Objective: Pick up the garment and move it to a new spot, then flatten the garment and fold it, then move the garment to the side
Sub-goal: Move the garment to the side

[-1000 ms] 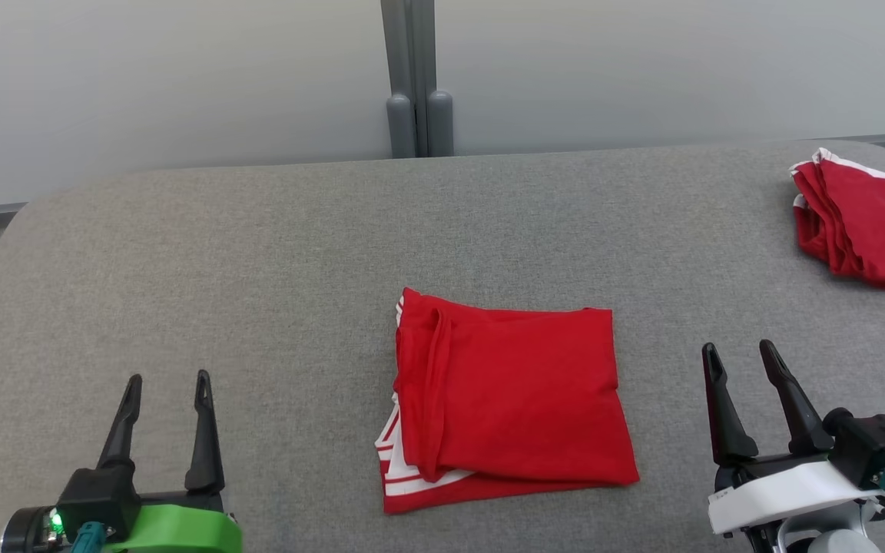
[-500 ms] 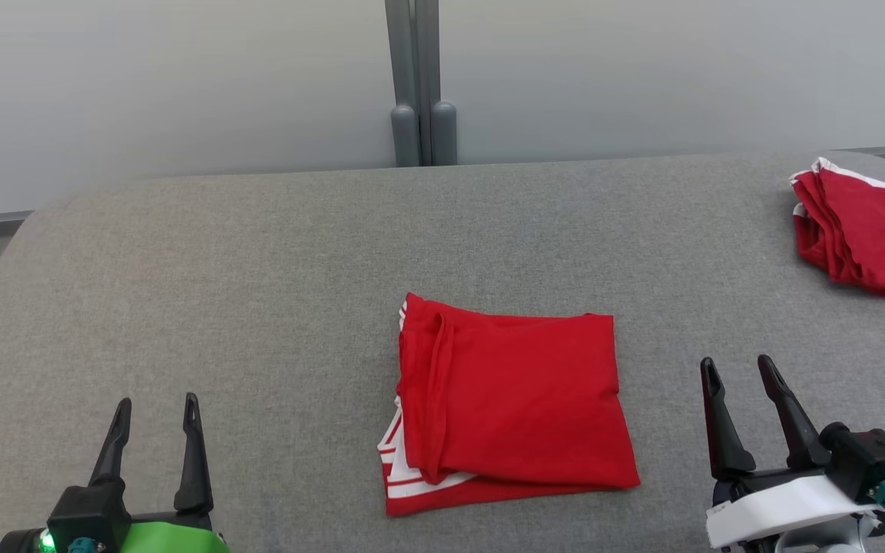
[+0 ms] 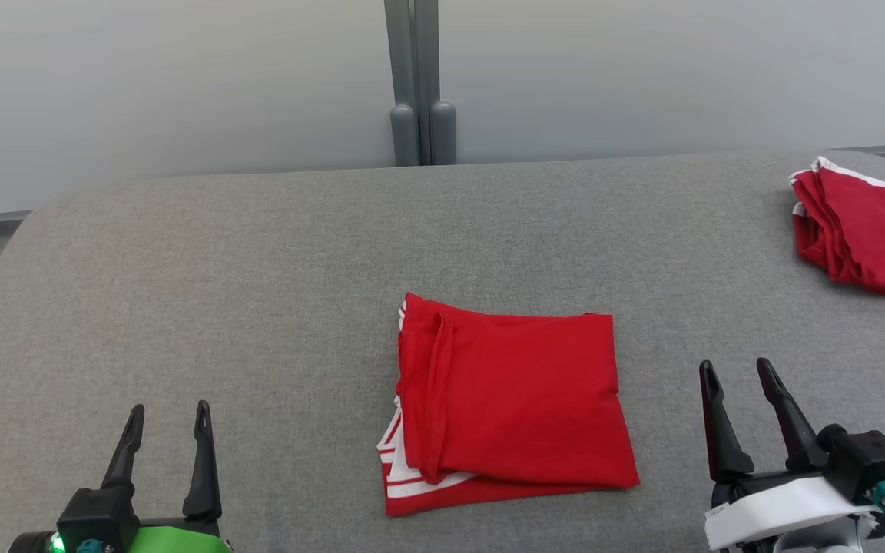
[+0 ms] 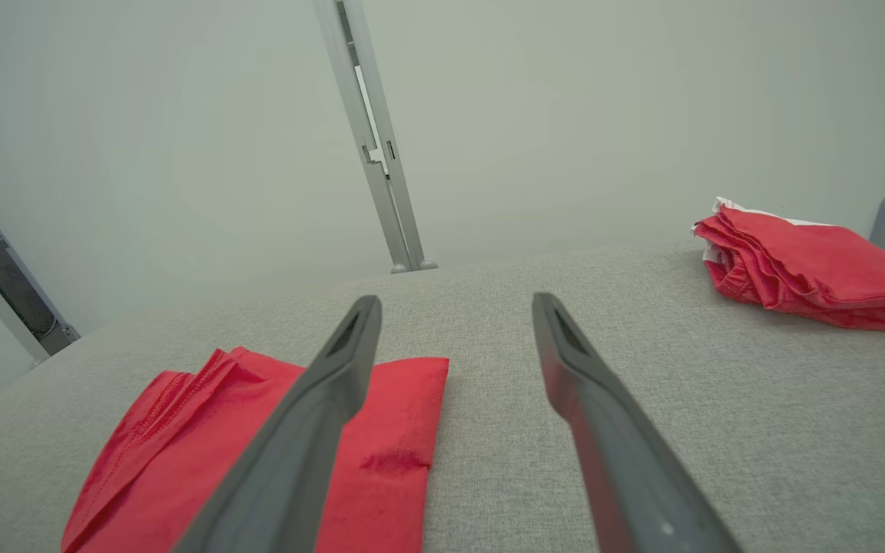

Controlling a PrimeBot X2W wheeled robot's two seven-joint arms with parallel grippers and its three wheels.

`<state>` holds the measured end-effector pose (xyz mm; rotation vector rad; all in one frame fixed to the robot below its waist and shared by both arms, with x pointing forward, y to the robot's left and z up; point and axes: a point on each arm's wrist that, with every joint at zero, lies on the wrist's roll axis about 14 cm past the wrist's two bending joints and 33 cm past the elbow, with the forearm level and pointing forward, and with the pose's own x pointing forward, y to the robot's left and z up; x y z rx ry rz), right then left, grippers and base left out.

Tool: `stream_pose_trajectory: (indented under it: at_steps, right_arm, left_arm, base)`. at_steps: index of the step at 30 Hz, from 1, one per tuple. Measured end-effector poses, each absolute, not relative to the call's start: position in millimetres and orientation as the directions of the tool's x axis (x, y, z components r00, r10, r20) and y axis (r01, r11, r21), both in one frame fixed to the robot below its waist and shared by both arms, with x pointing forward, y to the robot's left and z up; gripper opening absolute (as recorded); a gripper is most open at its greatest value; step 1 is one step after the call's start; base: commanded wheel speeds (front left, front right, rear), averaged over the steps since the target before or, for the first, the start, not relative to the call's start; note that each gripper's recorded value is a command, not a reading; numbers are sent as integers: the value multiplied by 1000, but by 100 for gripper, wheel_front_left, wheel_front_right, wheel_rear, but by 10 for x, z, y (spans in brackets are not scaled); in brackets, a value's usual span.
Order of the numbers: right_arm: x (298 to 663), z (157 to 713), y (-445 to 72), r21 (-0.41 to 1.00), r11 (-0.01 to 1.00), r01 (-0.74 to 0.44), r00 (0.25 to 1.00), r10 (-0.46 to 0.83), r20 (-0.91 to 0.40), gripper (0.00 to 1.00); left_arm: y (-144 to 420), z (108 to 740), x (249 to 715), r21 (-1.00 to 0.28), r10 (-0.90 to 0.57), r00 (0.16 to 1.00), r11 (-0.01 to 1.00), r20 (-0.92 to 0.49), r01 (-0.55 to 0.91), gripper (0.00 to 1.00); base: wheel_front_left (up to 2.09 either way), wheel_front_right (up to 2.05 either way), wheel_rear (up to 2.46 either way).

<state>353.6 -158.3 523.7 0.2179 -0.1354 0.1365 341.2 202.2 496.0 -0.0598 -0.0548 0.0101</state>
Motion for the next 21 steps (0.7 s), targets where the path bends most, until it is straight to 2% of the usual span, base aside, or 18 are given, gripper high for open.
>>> stream_pose_trajectory:
  at_steps: [21]
  right_arm:
    - [3532,5226,-1567,207,967,-152,982,123,145,100]
  left_arm:
    - [2020,4951,3411,-52,6,999,999,51,-4,100]
  base:
    - [0,0,0]
